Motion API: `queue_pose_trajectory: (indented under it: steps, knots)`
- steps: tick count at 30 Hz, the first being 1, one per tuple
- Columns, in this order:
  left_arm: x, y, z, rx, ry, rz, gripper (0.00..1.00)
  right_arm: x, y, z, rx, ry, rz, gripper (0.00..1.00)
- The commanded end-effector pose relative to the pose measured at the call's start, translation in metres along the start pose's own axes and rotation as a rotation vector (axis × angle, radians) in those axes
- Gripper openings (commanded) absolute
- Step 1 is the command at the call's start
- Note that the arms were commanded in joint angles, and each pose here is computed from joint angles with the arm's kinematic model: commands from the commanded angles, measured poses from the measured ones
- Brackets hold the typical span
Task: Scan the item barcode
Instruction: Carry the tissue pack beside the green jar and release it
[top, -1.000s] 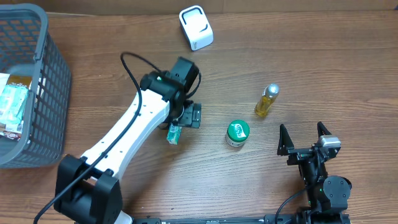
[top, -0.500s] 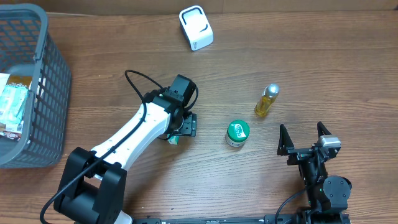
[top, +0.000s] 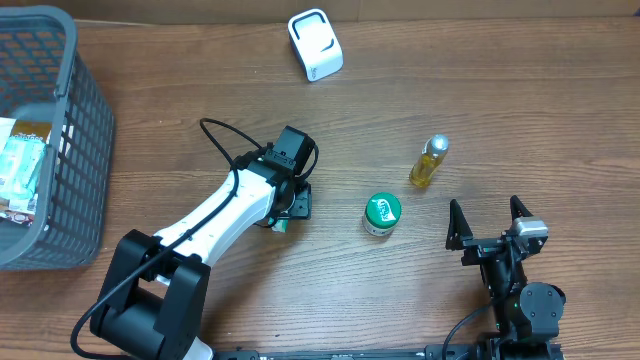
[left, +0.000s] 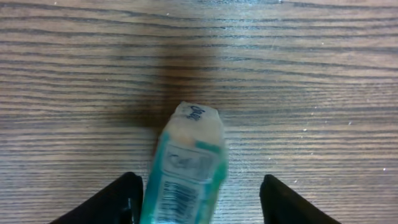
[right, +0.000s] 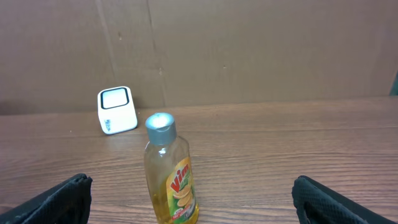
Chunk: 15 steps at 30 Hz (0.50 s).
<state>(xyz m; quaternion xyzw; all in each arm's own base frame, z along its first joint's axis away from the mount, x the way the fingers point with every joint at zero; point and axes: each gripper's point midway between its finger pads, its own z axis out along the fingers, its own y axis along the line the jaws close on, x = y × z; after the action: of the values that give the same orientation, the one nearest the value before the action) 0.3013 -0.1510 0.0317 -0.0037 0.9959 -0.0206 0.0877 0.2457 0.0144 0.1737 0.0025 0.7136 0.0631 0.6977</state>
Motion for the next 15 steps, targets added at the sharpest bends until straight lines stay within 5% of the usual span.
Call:
queue_pose_trajectory:
  steps: [1,6,12,14,15]
  knots:
    - [0.0072,0.008,0.0085,-0.031,0.02,-0.008,0.59,0.0025,-0.0014,0.0002,0.005,-0.001,-0.007,1.0]
    - [0.0143,0.0113,0.0124,-0.04,0.038,-0.002,0.48,0.0024,-0.0014,0.0002,0.005,-0.001,-0.007,1.0]
    - [0.0153,0.012,0.0125,-0.042,0.042,-0.003,0.11,0.0025,-0.0014,0.0002,0.005,-0.001,-0.008,1.0]
    - [0.0153,0.012,0.0125,-0.042,0.042,-0.002,0.12,0.0025,-0.0014,0.0002,0.005,-0.001,-0.008,1.0]
    - [0.0154,0.0119,0.0125,-0.042,0.043,-0.002,0.23,0.0025,-0.0014,0.0002,0.005,-0.001,-0.008,1.0]
